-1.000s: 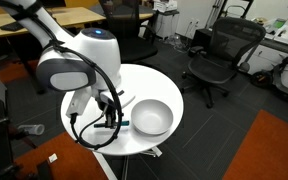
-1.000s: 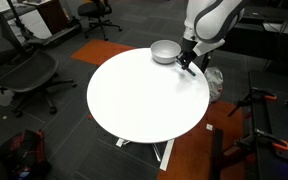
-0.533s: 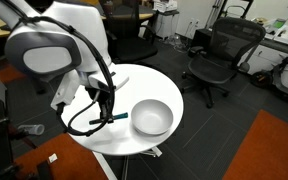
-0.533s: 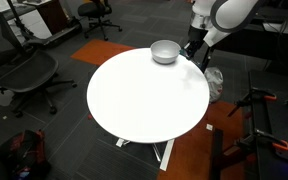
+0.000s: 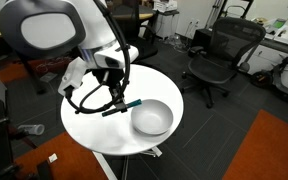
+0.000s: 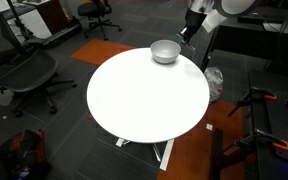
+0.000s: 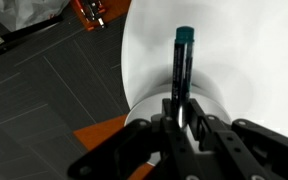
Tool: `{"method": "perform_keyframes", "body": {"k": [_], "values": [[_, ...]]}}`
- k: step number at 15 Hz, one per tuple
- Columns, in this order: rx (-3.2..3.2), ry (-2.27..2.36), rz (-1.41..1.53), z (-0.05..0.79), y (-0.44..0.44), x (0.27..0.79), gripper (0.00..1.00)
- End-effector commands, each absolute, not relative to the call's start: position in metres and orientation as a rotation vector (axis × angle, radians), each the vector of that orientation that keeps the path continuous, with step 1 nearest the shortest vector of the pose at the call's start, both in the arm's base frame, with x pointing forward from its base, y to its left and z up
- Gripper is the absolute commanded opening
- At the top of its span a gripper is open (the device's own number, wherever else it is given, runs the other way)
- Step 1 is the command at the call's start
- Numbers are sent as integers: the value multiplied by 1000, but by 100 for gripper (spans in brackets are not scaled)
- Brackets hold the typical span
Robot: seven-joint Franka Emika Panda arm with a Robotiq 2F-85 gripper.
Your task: Put the marker in the bowl
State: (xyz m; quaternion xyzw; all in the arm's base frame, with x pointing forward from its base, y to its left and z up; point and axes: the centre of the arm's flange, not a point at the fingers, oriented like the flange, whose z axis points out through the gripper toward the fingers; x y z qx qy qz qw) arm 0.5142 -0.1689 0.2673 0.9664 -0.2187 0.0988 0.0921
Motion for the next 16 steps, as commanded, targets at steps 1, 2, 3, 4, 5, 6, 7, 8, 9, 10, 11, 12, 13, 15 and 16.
{"method": "perform_keyframes", "body": {"k": [1,2,3,4,5,6,7,8,9,10,11,12,13,15,16], "values": [[2832,-657,361,282,-180,543,5],[2828,-657,376,286,-183,550,5],[2826,-652,384,289,-185,558,5],[2825,-647,389,290,-188,566,5],[2823,-645,392,290,-190,574,5],[2823,-642,390,289,-193,581,5],[2824,-643,387,285,-198,588,5],[2824,-652,384,282,-201,594,5],[2827,-665,378,278,-205,600,5],[2829,-679,373,274,-209,604,5],[2833,-693,364,269,-212,608,5],[2836,-699,354,265,-215,610,5],[2840,-704,348,261,-217,613,5],[2846,-710,331,254,-220,616,5],[2846,-715,325,251,-221,618,5]]}}
